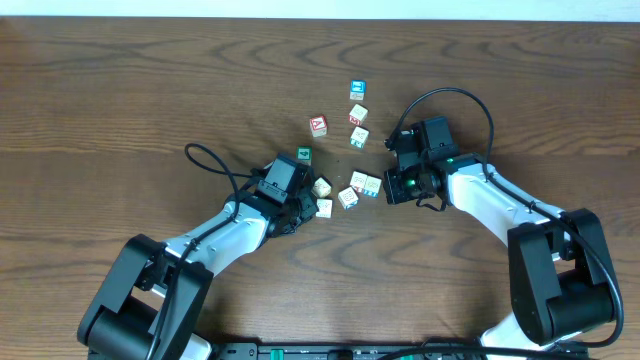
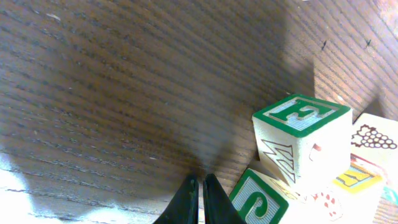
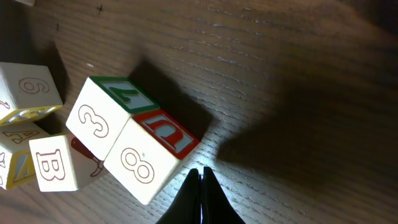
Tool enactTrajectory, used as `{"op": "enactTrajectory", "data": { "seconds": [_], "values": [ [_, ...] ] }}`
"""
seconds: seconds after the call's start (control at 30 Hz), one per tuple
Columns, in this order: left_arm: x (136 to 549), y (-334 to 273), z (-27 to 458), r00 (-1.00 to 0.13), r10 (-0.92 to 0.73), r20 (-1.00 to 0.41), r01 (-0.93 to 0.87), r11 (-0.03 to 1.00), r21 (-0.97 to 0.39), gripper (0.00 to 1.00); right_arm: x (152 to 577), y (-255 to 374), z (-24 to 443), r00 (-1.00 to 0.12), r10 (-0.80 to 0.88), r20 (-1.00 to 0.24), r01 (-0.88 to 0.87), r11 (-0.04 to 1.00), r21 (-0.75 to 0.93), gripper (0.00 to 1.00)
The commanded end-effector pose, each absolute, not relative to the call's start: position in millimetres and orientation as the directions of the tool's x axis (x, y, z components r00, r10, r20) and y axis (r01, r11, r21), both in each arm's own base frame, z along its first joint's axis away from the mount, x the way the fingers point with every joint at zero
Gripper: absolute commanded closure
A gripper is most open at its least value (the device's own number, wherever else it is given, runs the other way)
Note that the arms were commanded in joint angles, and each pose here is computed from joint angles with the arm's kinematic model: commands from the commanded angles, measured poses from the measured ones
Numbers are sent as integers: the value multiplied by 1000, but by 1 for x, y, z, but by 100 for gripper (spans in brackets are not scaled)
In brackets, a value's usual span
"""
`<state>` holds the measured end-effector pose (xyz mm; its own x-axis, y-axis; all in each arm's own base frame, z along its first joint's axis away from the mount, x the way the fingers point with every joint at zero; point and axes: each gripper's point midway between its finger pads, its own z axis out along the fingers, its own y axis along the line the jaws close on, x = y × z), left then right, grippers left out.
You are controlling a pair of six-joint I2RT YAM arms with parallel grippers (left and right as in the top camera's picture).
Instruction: Lift 5 blocks
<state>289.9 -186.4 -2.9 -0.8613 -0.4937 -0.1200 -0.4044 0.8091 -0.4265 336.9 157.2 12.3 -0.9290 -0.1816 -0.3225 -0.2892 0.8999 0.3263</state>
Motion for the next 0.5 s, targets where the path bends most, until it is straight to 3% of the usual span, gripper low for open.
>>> {"op": "enactTrajectory", "data": {
  "seconds": [0.0, 0.47],
  "values": [
    [275, -173, -22, -875, -471, -110, -409, 842, -351, 92, 330, 161, 8, -950, -138, -280, -235, 905, 353, 99],
    [300, -140, -20, -857, -478, -191, -402, 853, -332, 92, 340, 172, 15, -939, -116, -323, -242, 891, 384, 98]
  ]
}}
